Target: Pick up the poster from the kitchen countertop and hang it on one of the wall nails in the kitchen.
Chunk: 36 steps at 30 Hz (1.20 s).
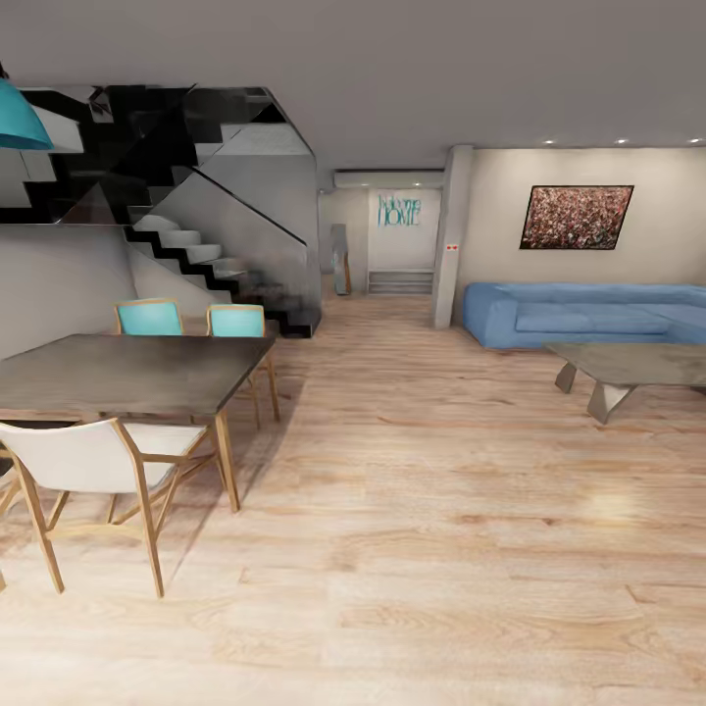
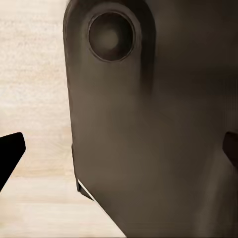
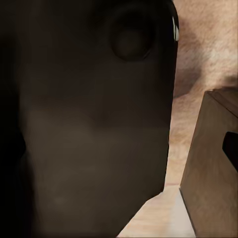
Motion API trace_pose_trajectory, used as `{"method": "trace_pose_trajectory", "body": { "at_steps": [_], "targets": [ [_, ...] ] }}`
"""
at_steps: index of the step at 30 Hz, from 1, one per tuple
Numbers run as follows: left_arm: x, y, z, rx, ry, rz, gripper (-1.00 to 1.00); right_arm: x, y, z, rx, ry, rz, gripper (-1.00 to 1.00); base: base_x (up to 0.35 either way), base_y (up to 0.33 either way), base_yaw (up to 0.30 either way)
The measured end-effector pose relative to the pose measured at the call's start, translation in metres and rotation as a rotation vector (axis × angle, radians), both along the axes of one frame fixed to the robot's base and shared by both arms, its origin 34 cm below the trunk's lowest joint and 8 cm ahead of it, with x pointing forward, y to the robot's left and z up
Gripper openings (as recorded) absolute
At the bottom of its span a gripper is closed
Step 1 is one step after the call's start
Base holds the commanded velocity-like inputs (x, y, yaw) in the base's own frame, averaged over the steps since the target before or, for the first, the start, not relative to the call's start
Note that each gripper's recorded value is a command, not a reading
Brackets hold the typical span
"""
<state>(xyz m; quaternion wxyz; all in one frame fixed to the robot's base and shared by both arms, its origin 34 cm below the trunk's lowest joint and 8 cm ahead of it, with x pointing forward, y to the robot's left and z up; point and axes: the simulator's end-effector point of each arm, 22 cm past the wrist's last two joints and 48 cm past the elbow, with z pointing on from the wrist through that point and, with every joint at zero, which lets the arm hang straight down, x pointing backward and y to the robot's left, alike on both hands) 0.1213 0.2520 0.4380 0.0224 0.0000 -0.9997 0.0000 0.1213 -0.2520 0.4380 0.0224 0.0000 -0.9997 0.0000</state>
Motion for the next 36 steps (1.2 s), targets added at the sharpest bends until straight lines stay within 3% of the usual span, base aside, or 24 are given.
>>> {"method": "trace_pose_trajectory", "body": {
  "at_steps": [7, 21, 30, 31, 32, 33, 34, 35, 36],
  "targets": [
    [-0.001, -0.021, 0.000, -0.027, -0.014, -0.002, 1.00, 0.040, -0.005, -0.001, -0.006, -0.065, 0.006, 1.00, 0.000, 0.000, 0.000],
    [-0.001, -0.021, 0.000, -0.027, -0.014, -0.002, 1.00, 0.040, -0.005, -0.001, -0.006, -0.065, 0.006, 1.00, 0.000, 0.000, 0.000],
    [0.018, -0.036, 0.001, -0.047, -0.074, -0.035, 1.00, 0.114, -0.040, 0.005, -0.051, -0.211, -0.006, 1.00, 0.000, 0.000, 0.000],
    [0.050, -0.037, 0.003, -0.046, -0.143, -0.086, 1.00, 0.186, -0.045, 0.021, -0.059, -0.378, -0.002, 1.00, 0.000, 0.000, 0.000],
    [0.116, -0.036, 0.013, -0.038, -0.284, -0.085, 1.00, 0.320, -0.044, 0.070, -0.060, -0.631, 0.002, 1.00, 0.000, 0.000, 0.000],
    [0.203, -0.033, 0.041, -0.027, -0.477, -0.081, 1.00, 0.394, -0.045, 0.106, -0.061, -0.744, 0.001, 1.00, 0.000, 0.000, 0.000],
    [0.268, -0.031, 0.075, -0.017, -0.629, -0.078, 1.00, 0.403, -0.045, 0.111, -0.063, -0.761, 0.001, 1.00, 0.000, 0.000, 0.000],
    [0.266, -0.031, 0.074, -0.017, -0.625, -0.078, 1.00, 0.357, -0.046, 0.088, -0.063, -0.694, 0.003, 1.00, 0.000, 0.000, 0.005],
    [0.268, -0.029, 0.076, -0.015, -0.631, -0.077, 1.00, 0.346, -0.045, 0.083, -0.062, -0.676, 0.006, 1.00, 0.000, 0.000, 0.026]
  ]
}}
